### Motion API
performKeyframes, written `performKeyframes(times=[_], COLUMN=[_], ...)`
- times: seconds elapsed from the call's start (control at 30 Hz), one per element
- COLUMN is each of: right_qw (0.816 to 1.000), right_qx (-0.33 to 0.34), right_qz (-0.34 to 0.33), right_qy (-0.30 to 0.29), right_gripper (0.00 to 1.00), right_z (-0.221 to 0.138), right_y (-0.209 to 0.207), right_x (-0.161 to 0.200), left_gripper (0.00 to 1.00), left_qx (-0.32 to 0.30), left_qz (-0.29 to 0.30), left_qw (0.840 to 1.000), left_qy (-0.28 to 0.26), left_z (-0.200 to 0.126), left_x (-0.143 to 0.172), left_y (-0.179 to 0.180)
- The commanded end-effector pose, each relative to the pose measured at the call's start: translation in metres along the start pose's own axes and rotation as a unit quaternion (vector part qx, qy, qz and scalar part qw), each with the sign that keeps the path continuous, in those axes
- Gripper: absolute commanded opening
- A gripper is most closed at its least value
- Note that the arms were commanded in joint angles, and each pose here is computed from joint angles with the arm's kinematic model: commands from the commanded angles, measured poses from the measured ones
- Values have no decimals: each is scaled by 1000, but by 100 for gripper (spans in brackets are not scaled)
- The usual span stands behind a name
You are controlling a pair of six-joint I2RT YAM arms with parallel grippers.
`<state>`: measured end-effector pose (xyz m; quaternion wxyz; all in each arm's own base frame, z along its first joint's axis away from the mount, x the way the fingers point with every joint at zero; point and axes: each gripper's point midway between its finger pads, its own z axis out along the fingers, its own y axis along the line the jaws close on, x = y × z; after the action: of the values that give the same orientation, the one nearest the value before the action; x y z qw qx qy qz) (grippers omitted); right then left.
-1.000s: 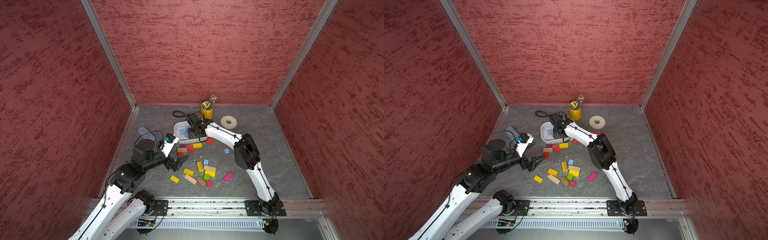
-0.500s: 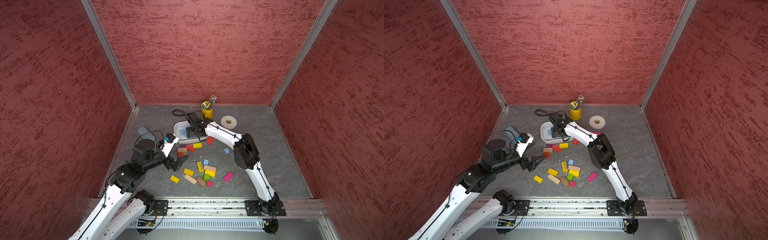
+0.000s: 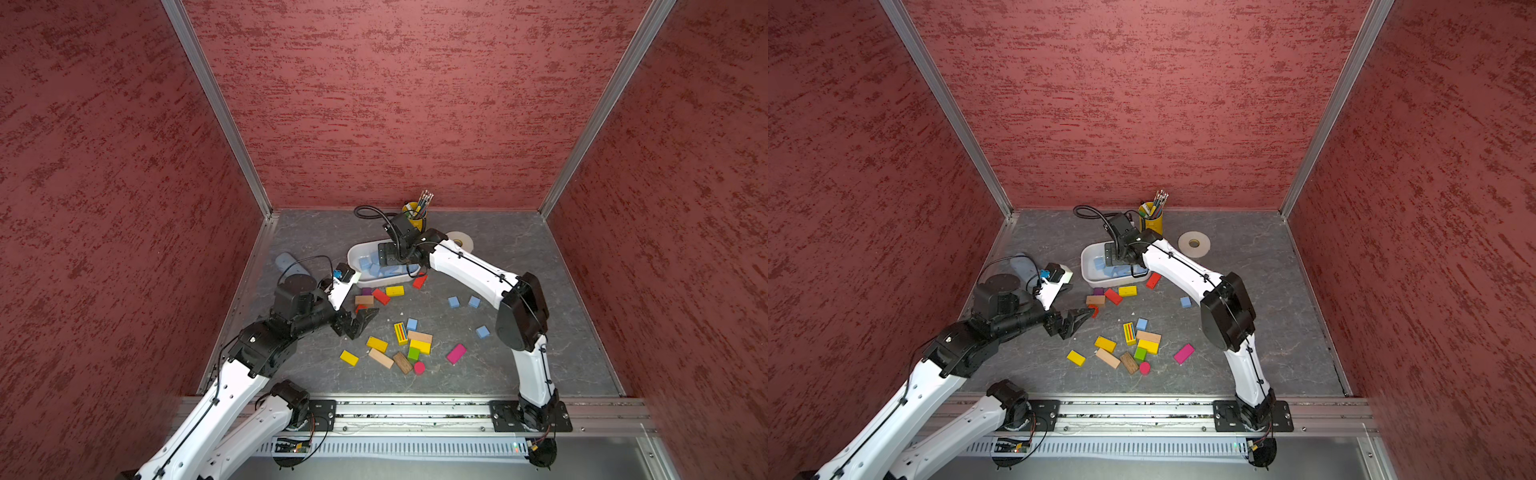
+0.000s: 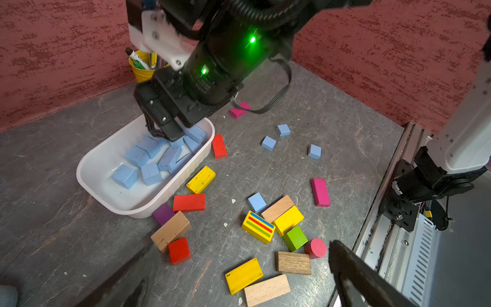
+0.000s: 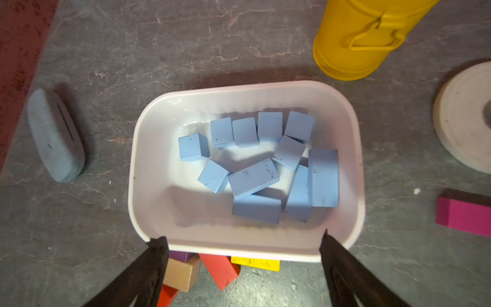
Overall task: Pick out the blue building blocks
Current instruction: Place the building block in the storage box, then pick up the building block from the center of the board.
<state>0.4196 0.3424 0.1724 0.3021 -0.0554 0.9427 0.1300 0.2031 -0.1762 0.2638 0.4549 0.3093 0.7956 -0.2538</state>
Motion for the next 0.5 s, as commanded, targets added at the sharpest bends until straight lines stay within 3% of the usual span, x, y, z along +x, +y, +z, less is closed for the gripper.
performKeyframes(times=[0.0,0.2,0.47], right_qw=[999,998,995], right_qx=[4,-3,-9], right_qz=[24,52,89], right_qy=[-26,-23,32], right_gripper=[90,90,85], right_z=[-16,-33,-25], right_y=[-10,-27,-46], right_x=[-5,21,80], left_gripper=[99,100,100], left_qx=[2,12,16], left_qz=[-4,-8,-7], left_qw=[1000,1000,1000], left_qy=[10,20,20], left_z=[3,8,8], left_x=[6,9,9], left_y=[1,-1,-2])
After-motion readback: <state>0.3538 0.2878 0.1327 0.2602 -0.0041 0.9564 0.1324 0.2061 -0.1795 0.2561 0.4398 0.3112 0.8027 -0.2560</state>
